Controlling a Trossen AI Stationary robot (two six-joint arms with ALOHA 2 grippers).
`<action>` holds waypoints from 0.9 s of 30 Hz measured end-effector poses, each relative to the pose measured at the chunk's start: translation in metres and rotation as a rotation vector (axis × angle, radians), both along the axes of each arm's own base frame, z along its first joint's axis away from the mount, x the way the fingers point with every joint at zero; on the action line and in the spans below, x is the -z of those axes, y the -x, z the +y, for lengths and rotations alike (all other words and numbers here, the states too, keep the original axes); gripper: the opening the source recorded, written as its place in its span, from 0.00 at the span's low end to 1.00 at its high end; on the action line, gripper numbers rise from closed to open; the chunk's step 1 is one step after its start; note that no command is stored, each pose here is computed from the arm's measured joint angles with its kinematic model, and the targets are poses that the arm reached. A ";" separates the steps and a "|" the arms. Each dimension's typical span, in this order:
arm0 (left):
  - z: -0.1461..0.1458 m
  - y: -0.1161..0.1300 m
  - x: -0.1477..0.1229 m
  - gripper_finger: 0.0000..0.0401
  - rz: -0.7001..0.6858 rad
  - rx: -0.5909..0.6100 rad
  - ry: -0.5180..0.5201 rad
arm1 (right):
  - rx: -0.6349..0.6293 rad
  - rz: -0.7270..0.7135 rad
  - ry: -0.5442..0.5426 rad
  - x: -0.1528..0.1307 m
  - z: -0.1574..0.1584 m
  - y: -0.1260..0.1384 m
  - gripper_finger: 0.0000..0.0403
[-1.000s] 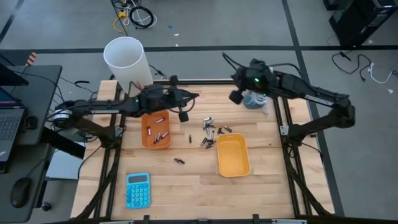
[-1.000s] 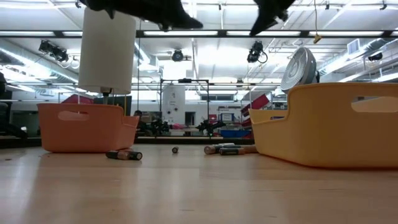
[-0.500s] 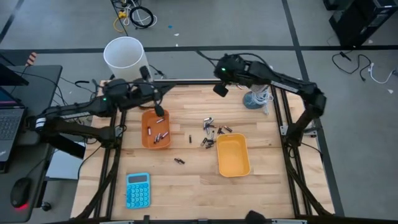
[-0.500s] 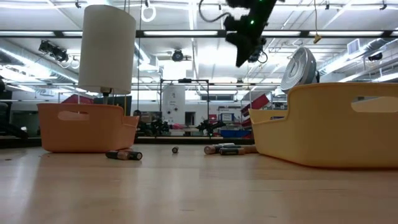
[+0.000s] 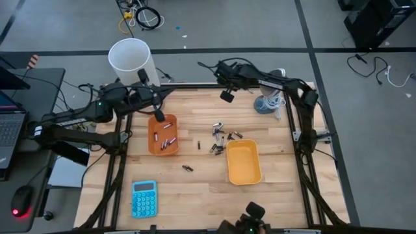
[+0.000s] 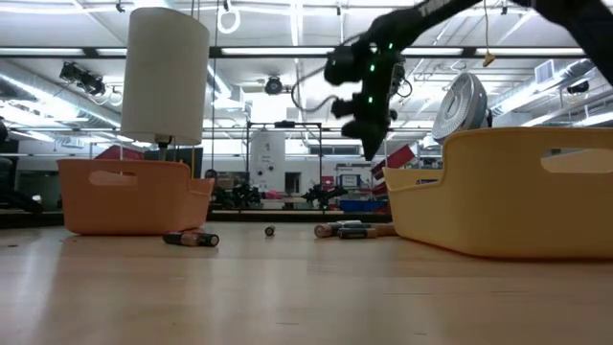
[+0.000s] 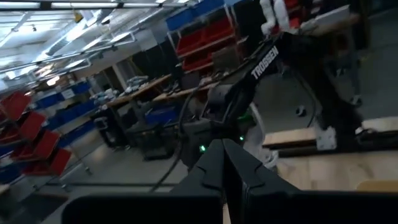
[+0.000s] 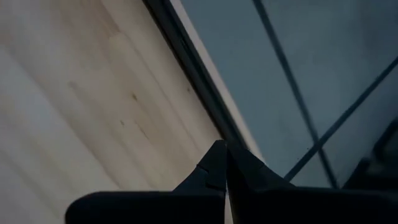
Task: Sort batteries
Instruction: Put the silver battery into the orange bin
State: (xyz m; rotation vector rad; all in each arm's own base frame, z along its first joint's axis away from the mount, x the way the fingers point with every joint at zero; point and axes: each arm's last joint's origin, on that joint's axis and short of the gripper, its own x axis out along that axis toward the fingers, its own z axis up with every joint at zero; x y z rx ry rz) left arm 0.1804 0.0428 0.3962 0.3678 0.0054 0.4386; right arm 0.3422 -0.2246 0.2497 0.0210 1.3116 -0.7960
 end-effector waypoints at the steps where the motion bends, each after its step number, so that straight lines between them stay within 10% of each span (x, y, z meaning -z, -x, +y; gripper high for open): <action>1: 0.000 0.000 0.001 0.00 0.015 -0.014 -0.003 | 0.026 0.003 -0.010 0.007 -0.003 -0.001 0.00; 16: 0.001 0.000 0.005 0.00 0.052 -0.053 0.000 | 0.184 0.186 -0.063 0.074 -0.021 -0.002 0.00; 27: 0.001 0.001 0.006 0.00 0.071 -0.056 0.003 | 0.262 0.263 -0.061 0.072 -0.048 0.026 0.00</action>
